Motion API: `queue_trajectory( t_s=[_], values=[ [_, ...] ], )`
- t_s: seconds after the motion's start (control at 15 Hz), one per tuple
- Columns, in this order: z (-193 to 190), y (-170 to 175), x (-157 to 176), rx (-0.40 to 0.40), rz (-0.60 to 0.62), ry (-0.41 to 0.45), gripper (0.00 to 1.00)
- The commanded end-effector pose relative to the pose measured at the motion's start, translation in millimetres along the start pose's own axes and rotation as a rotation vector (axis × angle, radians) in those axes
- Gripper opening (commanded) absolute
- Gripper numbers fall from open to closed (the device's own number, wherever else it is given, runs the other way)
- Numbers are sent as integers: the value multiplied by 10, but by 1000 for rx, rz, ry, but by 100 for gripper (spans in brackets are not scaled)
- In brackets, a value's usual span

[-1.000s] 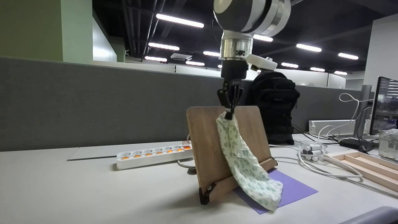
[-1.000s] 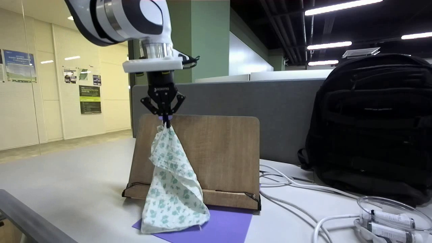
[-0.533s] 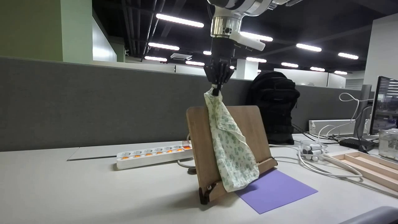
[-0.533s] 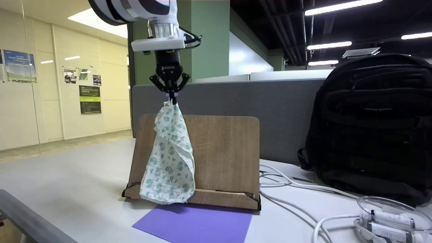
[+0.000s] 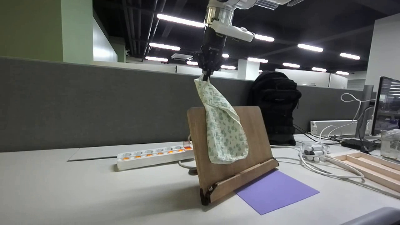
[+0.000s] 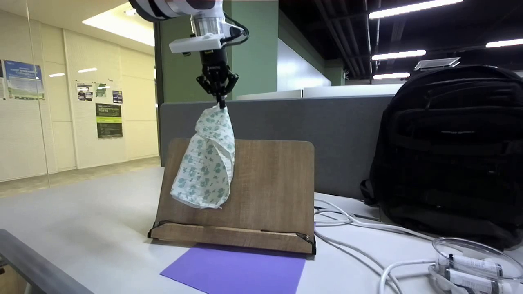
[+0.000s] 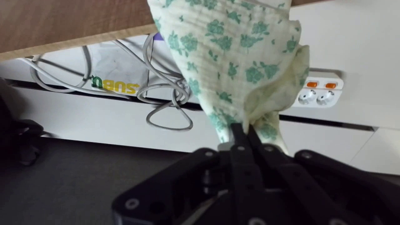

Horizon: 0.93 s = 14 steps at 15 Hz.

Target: Hang the cloth on the brown object

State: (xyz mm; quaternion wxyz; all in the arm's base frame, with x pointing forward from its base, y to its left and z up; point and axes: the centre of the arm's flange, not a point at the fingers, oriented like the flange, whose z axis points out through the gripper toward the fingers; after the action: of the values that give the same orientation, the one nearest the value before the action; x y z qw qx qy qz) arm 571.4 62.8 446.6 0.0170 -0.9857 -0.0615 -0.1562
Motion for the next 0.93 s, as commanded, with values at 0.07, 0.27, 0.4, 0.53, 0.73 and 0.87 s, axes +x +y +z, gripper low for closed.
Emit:
queue_trajectory(
  t_s=[0.07, 0.27, 0.4, 0.53, 0.73, 0.87],
  values=[
    [-30, 60, 380, -1, 157, 67, 1],
    [-21, 91, 442, -10, 205, 65, 1],
    [-16, 96, 457, -7, 225, 46, 29],
    [-10, 97, 465, -5, 233, 31, 41],
    [-9, 97, 469, -5, 239, 18, 63],
    [-15, 101, 470, -10, 235, 15, 75]
  ],
)
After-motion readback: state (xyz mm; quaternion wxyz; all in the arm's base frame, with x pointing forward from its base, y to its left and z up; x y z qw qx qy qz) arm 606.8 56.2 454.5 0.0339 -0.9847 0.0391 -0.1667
